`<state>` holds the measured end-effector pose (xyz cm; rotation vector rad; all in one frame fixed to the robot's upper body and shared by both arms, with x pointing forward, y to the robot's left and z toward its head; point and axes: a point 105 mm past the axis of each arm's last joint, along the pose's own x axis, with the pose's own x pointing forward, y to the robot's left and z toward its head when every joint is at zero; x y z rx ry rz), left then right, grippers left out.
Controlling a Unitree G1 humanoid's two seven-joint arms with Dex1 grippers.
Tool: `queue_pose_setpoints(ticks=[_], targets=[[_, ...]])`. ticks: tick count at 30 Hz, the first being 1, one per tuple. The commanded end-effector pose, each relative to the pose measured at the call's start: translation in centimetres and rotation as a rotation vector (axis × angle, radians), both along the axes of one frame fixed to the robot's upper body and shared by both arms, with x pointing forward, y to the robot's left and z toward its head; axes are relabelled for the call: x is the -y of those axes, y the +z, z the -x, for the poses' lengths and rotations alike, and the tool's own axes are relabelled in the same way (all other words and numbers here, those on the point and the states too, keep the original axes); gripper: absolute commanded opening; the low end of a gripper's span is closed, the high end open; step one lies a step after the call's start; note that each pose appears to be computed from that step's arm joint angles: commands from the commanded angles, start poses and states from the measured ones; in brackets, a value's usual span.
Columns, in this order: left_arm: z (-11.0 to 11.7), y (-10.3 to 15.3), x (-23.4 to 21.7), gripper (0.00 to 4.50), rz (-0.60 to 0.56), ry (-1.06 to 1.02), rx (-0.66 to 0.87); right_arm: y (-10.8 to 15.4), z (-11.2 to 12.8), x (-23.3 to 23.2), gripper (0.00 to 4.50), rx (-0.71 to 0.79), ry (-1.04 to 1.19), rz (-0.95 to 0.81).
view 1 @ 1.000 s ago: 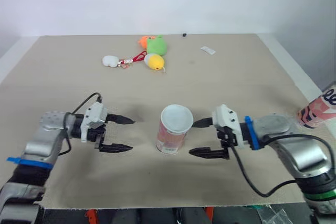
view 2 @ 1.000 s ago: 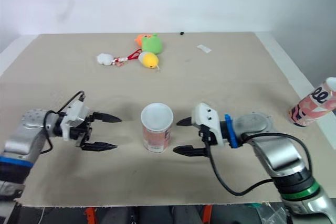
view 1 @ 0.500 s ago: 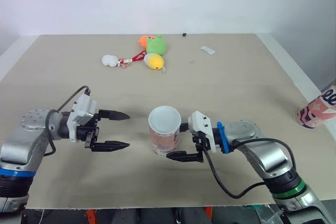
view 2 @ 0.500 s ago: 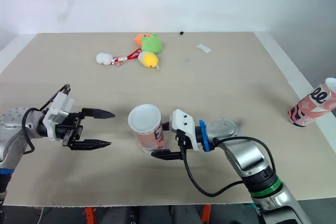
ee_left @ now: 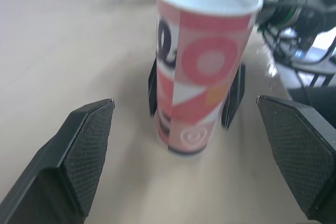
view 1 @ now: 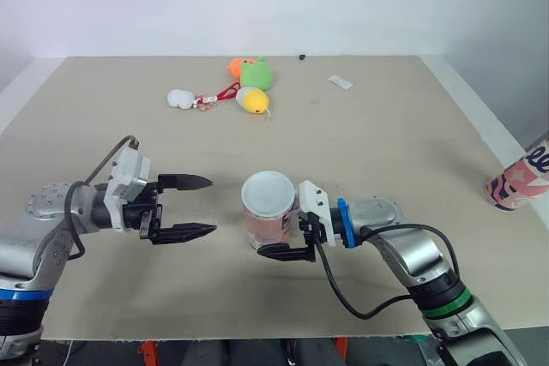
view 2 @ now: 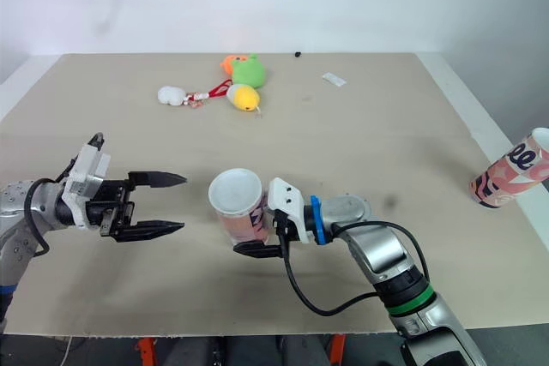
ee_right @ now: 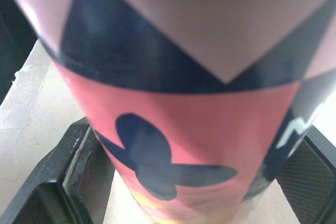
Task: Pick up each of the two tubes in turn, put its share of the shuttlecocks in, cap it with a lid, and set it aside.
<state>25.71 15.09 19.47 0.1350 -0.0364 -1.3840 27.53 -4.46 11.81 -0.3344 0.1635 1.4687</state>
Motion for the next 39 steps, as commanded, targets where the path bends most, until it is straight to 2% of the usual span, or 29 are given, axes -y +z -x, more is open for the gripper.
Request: queue_pose_setpoints(ticks=[1,5,8,9,10,19,24,26,35,39], targets=[[0.1,2.0,0.5,4.5,0.06,-0.014,0.057,2.1,-0.3,0.1,4.46,0.056,-0.005,-0.051],[-0.3,2.3,1.0,4.5,0.092,-0.026,0.048,2.4,-0.1,0.2,4.46,0.056,-0.007,-0.06],[-0.6,2.1,1.3,4.5,0.09,-0.037,0.043,2.4,-0.2,0.3,3.62,0.054,-0.029,-0.064],[-0.6,2.1,1.4,4.5,0.088,-0.041,0.042,2.4,-0.2,0.3,3.11,0.052,-0.032,-0.064],[-0.7,2.0,1.5,4.5,0.088,-0.044,0.041,2.4,-0.2,0.3,2.95,0.051,-0.035,-0.065],[-1.3,1.9,2.4,4.5,0.093,-0.068,0.043,3.2,-0.9,1.8,2.95,0.071,-0.112,-0.071],[-2.6,3.1,5.3,4.5,0.164,-0.077,0.089,6.3,-4.8,7.9,2.95,0.154,-0.422,-0.142],[-3.0,3.6,6.4,4.5,0.197,-0.084,0.102,6.8,-5.7,10.4,2.95,0.166,-0.545,-0.175],[-6.6,4.3,9.9,4.5,0.237,-0.011,0.097,5.2,-9.1,21.5,2.95,0.186,-1.164,-0.252],[-7.5,4.5,11.0,4.5,0.236,-0.006,0.096,4.5,-9.5,25.3,2.95,0.188,-1.349,-0.266]])
